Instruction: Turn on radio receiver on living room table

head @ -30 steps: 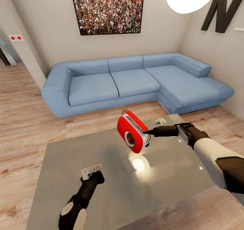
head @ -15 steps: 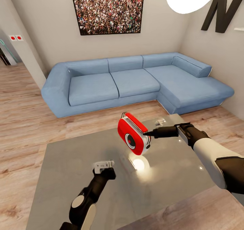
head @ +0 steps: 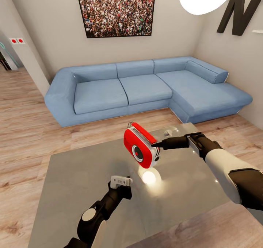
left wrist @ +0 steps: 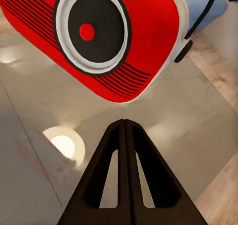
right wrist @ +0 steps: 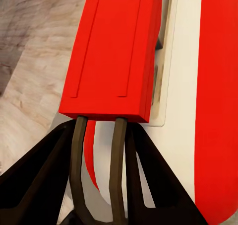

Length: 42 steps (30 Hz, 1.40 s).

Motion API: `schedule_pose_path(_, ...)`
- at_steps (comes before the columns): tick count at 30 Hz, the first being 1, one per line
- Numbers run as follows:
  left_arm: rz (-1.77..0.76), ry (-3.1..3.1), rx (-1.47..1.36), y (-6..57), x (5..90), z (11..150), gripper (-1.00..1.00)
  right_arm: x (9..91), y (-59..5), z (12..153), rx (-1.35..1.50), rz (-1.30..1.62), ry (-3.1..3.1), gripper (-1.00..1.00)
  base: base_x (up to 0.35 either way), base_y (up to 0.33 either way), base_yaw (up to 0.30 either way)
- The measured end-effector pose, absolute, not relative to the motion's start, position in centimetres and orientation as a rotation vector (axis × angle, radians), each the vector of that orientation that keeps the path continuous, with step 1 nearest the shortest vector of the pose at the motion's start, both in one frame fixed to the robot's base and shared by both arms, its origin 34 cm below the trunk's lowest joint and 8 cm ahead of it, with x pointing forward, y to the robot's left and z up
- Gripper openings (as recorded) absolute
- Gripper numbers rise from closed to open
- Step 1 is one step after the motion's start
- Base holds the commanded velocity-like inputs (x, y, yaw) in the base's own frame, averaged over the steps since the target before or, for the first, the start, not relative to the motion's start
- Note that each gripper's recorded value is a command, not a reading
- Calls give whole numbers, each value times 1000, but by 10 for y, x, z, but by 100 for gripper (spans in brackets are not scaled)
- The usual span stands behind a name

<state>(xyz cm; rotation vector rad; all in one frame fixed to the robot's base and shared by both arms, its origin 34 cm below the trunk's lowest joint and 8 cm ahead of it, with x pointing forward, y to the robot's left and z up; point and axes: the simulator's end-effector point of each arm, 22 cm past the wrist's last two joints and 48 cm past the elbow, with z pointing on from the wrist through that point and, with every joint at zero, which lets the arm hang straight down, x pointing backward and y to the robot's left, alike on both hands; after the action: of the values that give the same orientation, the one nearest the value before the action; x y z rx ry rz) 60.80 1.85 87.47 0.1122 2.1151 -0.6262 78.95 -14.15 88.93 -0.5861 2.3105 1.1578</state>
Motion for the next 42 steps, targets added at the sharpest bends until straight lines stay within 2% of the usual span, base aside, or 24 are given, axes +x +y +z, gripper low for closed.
schedule_pose_path(9, -635, 2106, 119, 17, 610, 878, -100, 776, -108, 882, -613, 1219, 2320, -100, 0, 0, 0)
schedule_pose_path(21, -614, 2094, 129, 24, 634, 888, -100, 767, -109, 870, -655, 1198, 2362, -100, 0, 0, 0)
schedule_pose_path(28, -651, 2065, 153, 18, 641, 898, -100, 736, -97, 880, -782, 1347, 2342, -100, 0, 0, 0)
schedule_pose_path(33, -743, 2041, 207, 2, 633, 905, -100, 732, -97, 878, -785, 1364, 2347, -100, 0, 0, 0)
schedule_pose_path(42, -753, 2041, 221, -1, 631, 903, -100, 719, -89, 893, -807, 1485, 2300, -100, 0, 0, 0)
